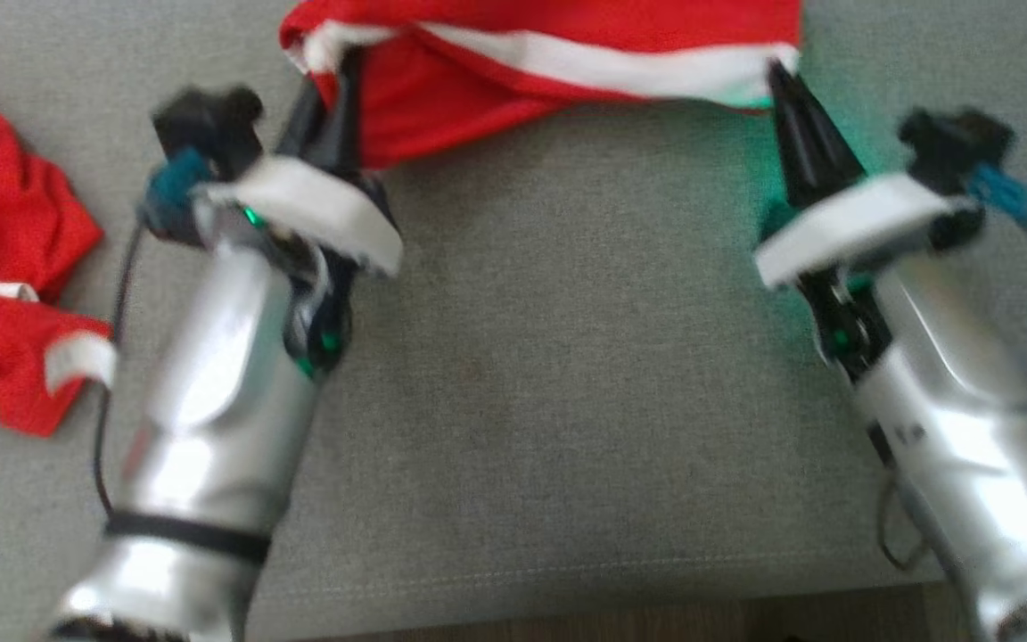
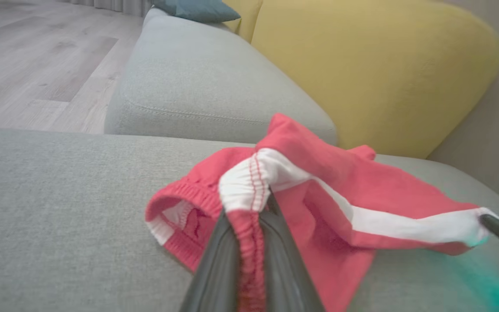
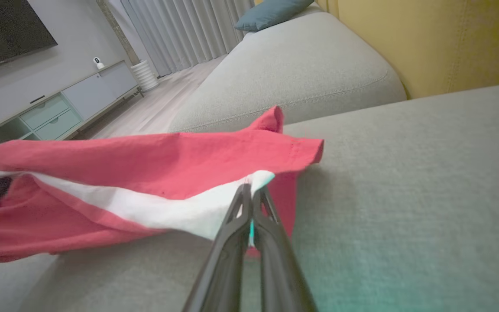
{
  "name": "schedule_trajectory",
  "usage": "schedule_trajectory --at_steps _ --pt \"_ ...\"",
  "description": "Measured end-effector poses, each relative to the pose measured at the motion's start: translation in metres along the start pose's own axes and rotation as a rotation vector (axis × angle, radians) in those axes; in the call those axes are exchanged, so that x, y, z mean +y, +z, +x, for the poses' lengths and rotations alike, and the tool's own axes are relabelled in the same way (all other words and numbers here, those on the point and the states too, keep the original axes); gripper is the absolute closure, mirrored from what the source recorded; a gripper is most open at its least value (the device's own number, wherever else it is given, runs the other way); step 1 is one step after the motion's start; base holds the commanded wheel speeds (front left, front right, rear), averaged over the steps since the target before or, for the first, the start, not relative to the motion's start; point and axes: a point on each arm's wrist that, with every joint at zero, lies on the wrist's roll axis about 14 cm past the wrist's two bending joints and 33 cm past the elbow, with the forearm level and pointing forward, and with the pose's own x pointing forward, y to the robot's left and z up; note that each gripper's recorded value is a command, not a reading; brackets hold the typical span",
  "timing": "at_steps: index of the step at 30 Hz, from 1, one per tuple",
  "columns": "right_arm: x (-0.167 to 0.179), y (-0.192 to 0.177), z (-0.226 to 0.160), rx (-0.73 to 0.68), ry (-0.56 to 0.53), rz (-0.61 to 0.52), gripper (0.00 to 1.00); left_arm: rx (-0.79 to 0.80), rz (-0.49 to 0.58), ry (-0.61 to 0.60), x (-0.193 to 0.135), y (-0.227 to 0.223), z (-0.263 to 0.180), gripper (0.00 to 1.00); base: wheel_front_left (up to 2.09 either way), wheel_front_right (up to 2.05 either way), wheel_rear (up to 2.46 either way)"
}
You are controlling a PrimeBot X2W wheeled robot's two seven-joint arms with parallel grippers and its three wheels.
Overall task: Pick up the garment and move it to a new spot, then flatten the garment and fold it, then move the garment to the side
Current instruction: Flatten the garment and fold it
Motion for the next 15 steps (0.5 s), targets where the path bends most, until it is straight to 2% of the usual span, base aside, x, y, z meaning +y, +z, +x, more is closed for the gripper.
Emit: schedule_trajectory --at_steps 5,15 --pt "-0.017 -0.005 -0.028 -0.011 -0.035 0.004 1.00 -0.034 0.023 -0.054 -0.023 0.002 -0.029 1.00 0.00 0.00 0.00" --pt "-0.033 -0.011 -0.113 -0.039 -0.132 0.051 1.00 -0.055 0.112 -0.109 -0.060 -0.003 -0.110 1.00 0.00 0.00 0.00"
